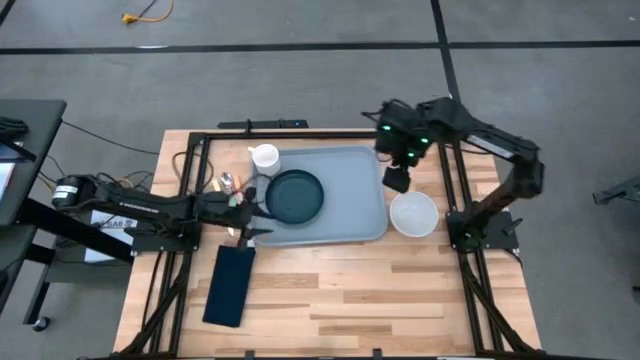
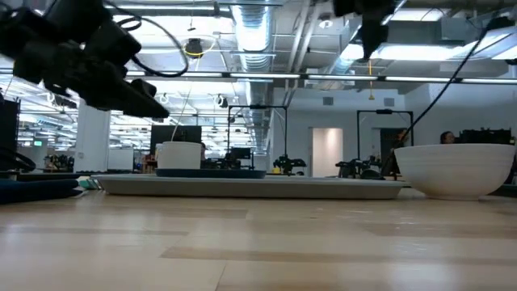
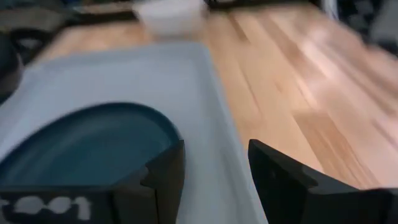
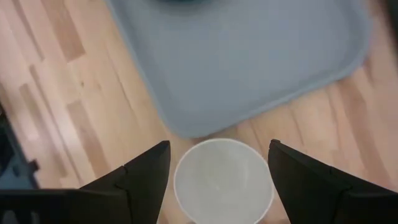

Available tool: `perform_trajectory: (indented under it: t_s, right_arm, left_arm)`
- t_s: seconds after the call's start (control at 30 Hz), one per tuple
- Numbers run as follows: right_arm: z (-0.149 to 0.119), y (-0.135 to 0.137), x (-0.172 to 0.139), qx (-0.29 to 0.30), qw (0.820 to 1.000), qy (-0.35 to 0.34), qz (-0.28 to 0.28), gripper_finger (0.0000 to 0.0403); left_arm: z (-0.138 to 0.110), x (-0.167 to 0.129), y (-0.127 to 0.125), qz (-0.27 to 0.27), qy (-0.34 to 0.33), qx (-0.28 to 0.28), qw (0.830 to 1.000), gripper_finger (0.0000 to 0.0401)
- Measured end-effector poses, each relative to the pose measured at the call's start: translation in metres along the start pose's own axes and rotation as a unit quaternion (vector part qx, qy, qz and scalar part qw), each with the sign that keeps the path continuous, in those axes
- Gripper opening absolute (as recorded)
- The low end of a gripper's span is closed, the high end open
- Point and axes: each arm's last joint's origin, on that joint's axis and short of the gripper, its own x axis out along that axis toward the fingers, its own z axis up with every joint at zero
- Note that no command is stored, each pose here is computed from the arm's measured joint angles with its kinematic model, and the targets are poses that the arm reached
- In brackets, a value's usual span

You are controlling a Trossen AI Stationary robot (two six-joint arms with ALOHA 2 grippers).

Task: Set up tray
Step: Put the white bowl on the black plate

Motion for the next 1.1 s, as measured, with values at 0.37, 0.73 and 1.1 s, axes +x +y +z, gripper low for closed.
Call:
perform_trajectory:
  t_s: [0.37, 0.73, 1.1]
  right_arm:
    - [-0.044, 0.03, -0.016, 0.003, 0.997, -0.073, 0.019, 0.026]
    - [-0.036, 0.056, 0.015, 0.049, 0.999, -0.006, -0.016, 0.026]
    - [-0.032, 0.097, 0.064, 0.061, 0.988, 0.127, -0.058, 0.026]
  left_arm:
    - [-0.015, -0.013, 0.0, 0.027, -0.123, -0.053, 0.991, 0.0167]
    - [-0.028, -0.01, -0.012, -0.009, -0.054, -0.044, 0.997, 0.0167]
    - [-0.019, -0.011, -0.024, -0.146, -0.082, -0.054, 0.984, 0.0167]
